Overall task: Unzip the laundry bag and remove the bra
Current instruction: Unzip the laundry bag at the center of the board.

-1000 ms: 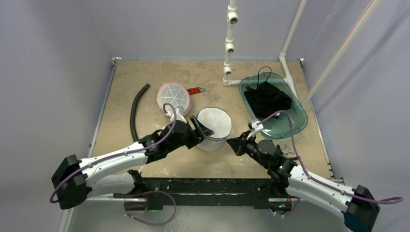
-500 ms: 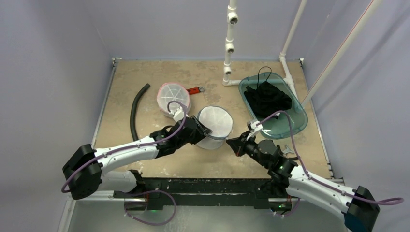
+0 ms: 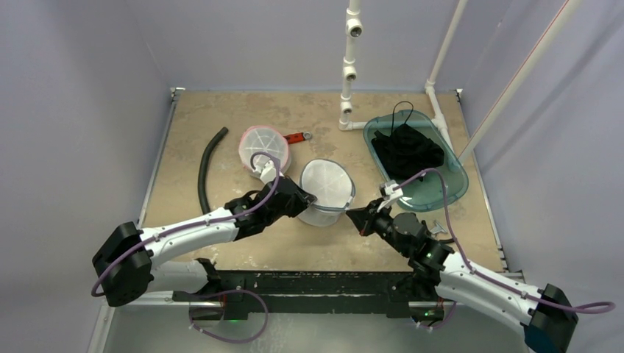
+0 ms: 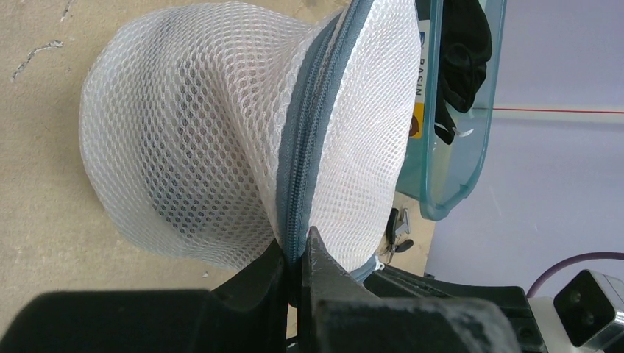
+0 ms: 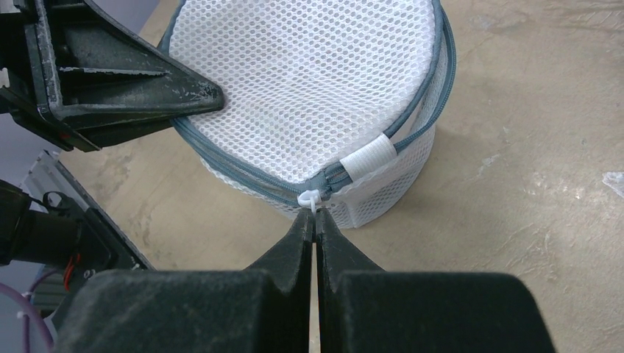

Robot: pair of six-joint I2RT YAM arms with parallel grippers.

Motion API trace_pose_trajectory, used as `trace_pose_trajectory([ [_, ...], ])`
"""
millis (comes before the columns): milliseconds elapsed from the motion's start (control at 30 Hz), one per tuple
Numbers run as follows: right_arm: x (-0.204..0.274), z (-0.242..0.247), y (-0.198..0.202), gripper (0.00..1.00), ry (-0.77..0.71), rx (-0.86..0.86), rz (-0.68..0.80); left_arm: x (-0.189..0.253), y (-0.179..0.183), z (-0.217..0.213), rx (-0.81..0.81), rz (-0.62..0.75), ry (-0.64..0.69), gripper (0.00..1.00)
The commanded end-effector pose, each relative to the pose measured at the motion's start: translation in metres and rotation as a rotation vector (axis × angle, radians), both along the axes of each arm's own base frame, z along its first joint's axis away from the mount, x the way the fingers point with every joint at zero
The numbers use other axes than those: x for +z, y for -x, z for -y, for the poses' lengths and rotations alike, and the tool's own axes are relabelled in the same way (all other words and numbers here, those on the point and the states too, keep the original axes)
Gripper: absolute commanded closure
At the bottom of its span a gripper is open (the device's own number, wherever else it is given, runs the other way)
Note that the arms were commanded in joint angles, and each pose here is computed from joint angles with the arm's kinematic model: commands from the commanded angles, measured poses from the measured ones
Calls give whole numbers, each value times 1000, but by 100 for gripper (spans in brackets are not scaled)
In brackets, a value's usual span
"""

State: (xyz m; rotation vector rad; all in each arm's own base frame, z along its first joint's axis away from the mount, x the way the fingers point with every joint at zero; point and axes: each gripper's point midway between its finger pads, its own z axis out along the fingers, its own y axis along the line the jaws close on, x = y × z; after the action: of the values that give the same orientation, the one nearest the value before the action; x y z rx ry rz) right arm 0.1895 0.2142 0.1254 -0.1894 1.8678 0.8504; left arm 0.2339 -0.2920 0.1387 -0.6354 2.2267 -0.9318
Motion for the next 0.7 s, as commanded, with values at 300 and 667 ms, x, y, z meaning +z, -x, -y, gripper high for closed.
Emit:
trace_pose_trajectory([
  [300, 1, 15, -17, 100, 16, -153, -56, -3, -4, -14, 13, 35, -25, 100],
  [667, 37, -1, 0, 11, 25, 1, -39, 33, 5, -10, -110, 137, -26, 43],
])
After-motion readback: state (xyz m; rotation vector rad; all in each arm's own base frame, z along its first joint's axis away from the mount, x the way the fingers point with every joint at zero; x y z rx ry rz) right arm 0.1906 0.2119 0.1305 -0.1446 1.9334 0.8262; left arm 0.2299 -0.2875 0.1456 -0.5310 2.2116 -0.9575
